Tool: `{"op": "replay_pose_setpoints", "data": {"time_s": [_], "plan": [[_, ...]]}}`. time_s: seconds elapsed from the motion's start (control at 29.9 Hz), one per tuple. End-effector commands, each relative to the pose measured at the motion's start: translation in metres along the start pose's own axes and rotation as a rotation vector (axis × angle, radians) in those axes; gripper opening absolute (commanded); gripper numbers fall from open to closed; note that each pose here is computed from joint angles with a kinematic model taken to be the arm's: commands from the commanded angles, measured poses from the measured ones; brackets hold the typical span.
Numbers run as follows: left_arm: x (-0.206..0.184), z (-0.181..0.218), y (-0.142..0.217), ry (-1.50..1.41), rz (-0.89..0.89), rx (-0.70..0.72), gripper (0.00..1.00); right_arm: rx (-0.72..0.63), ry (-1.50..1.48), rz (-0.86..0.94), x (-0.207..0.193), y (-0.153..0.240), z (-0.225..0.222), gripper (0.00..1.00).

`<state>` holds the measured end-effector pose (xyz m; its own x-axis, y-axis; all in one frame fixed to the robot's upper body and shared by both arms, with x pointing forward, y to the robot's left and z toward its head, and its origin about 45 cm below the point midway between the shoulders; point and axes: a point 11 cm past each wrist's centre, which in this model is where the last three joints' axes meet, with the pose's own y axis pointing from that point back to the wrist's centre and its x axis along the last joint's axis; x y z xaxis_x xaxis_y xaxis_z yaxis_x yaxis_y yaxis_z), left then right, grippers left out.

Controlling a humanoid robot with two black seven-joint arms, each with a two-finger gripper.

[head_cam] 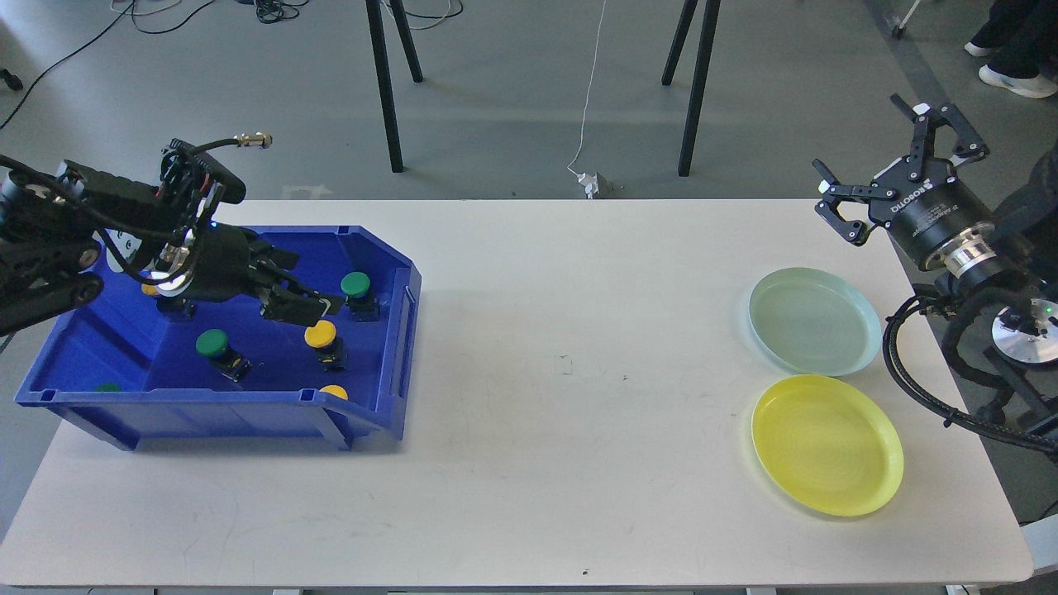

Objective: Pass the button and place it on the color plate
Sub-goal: 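Lower the left gripper into the bin and grasp a yellow button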

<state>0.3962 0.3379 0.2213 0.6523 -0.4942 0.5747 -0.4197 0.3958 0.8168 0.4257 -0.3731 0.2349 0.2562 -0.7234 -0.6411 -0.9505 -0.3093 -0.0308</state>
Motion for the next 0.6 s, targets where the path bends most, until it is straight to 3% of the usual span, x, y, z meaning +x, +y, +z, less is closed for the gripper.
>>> {"op": "replay_pose_setpoints", "data": {"time_s": [0.0,0.57], "plan": [[-0.015,-0.001,-0.018,0.015,-0.018,0.0,1.0,0.0,0.001,0.002,0.001,0.0,0.0,0.99],[-0.048,-0.009,-0.059,0.054,-0.048,0.044,0.99,-0.015,-0.007,0.03,0.011,0.01,0.008,0.99]]}}
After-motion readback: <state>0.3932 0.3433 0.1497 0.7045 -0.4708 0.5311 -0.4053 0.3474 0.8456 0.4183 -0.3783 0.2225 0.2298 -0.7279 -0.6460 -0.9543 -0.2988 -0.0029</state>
